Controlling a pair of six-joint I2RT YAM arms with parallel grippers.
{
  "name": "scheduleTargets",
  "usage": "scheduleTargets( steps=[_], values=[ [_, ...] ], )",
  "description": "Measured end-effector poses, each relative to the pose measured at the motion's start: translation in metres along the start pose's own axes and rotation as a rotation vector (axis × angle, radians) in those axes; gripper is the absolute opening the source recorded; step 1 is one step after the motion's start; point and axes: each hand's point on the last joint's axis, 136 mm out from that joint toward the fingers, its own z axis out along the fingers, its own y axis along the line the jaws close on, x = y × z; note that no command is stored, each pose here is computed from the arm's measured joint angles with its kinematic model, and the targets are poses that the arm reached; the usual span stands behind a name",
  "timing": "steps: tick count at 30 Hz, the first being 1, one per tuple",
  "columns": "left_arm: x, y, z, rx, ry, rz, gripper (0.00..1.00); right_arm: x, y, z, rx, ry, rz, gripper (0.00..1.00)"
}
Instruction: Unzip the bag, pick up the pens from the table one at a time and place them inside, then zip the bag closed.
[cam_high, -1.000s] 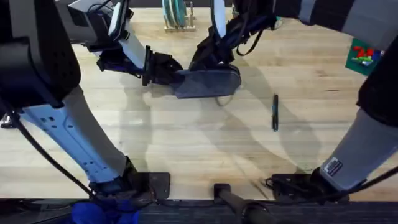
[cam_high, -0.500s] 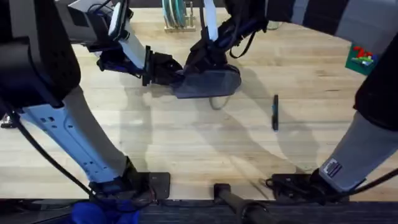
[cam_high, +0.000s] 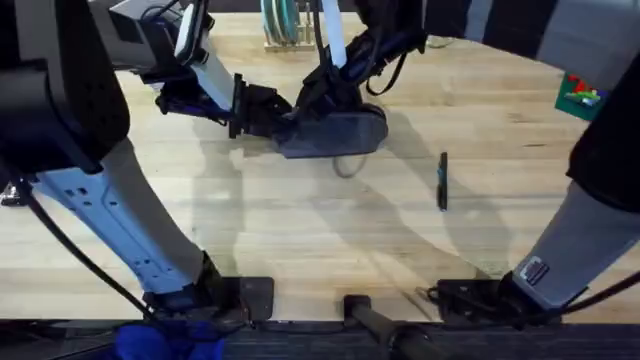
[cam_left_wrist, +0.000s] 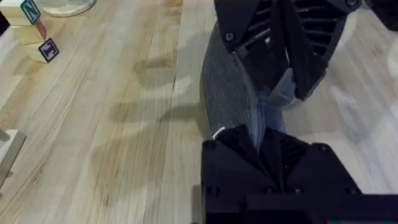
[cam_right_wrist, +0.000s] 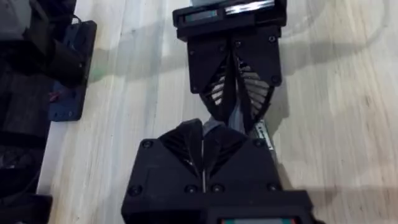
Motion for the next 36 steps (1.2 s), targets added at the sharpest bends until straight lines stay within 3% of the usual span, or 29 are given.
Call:
scheduleTargets(
  steps=[4,9,13,15,17,18,30,32,36],
  values=[
    [0.0,0.0,0.0,0.0,0.0,0.0,0.042,0.001,0.001,0.0,-0.004,0.004,0.009,0.038],
    [0.0,0.0,0.001,0.003,0.001,0.006,0.042,-0.003,0.009,0.002,-0.034,-0.011,0.013,0.185],
    [0.0,0.0,0.002,0.004,0.003,0.008,0.042,-0.003,0.017,0.005,-0.064,-0.005,0.031,0.482],
    [0.0,0.0,0.002,0.004,0.003,0.008,0.042,-0.001,0.02,0.005,-0.076,0.002,0.049,0.686],
    [0.0,0.0,0.002,0.004,0.003,0.008,0.042,0.001,0.023,0.005,-0.086,0.008,0.061,0.954],
    [0.0,0.0,0.002,0.004,0.003,0.008,0.042,0.001,0.024,0.005,-0.089,0.006,0.063,0.985],
    [0.0,0.0,0.002,0.004,0.004,0.013,0.051,0.0,0.024,0.004,-0.09,0.006,0.065,0.996],
    [0.001,0.0,0.002,0.006,0.007,0.012,0.153,-0.002,0.023,0.003,-0.087,0.004,0.06,0.996],
    [0.003,-0.001,0.002,0.012,0.02,0.016,0.522,-0.006,0.022,0.002,-0.081,-0.003,0.049,0.996]
  ],
)
